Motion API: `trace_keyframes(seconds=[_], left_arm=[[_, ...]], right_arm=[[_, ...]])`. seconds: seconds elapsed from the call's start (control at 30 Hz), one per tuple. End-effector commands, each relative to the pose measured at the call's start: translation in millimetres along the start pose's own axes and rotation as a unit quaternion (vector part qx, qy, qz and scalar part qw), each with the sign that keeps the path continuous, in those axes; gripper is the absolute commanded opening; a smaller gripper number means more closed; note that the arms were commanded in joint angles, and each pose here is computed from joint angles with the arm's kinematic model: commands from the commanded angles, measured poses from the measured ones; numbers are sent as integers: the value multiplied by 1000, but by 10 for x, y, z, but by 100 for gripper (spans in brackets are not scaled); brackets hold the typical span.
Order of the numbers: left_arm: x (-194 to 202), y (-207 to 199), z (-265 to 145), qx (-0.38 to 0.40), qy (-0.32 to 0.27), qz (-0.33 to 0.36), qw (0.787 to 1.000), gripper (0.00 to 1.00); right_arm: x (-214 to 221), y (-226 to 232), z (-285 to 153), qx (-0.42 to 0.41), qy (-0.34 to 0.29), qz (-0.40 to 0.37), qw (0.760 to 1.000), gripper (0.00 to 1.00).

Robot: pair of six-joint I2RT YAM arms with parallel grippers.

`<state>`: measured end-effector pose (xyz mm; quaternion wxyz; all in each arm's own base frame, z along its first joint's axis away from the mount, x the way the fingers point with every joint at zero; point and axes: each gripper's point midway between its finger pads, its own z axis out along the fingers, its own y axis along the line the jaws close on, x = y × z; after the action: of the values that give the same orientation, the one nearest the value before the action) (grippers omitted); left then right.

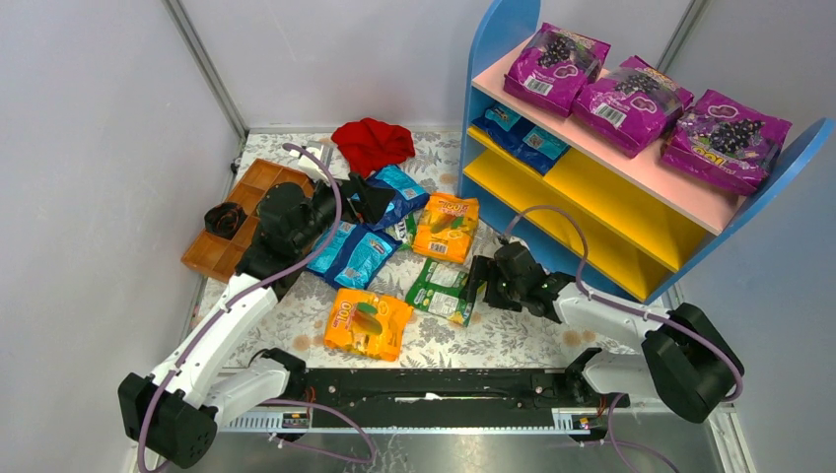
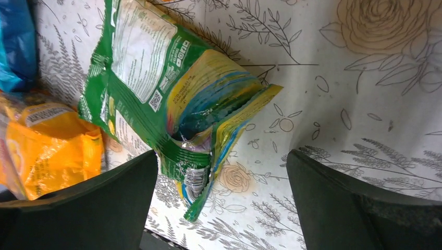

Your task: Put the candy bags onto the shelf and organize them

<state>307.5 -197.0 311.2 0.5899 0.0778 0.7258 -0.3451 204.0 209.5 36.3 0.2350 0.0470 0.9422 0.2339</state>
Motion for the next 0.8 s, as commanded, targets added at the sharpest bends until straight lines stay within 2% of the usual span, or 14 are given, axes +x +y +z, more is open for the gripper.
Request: trace_keyframes(seconds=[0.0,0.07,0.2,0.3,0.33,0.47,0.57,0.77], left_arm=[[-299,-129,-55,11,-38,8,999,99],[-296,-131,-55,12,-38,7,999,99],[-301,-134,-63,12,-40,5,999,99],[-302,-146,-66,14,-41,4,999,99],[-306,-149,-70,15,-42,3,999,99],[-302,-144,-69,14,-42,3,999,99],[-294,-136,-62,12,-40,3,999,99],[-286,-128,-49,11,-39,2,999,99]], right_arm=[[-118,272,2,-79,-46,71,993,100],[-66,326,42,-110,-44,98,988,99],[-1,309,131,-122,-41,134,983,87],[1,284,199,-124,-47,141,981,76],[8,260,230,-120,-47,142,981,69],[-13,260,301,-114,-48,122,985,46],[-66,305,262,-126,-60,109,984,34],[-171,337,12,-140,-95,61,984,24]])
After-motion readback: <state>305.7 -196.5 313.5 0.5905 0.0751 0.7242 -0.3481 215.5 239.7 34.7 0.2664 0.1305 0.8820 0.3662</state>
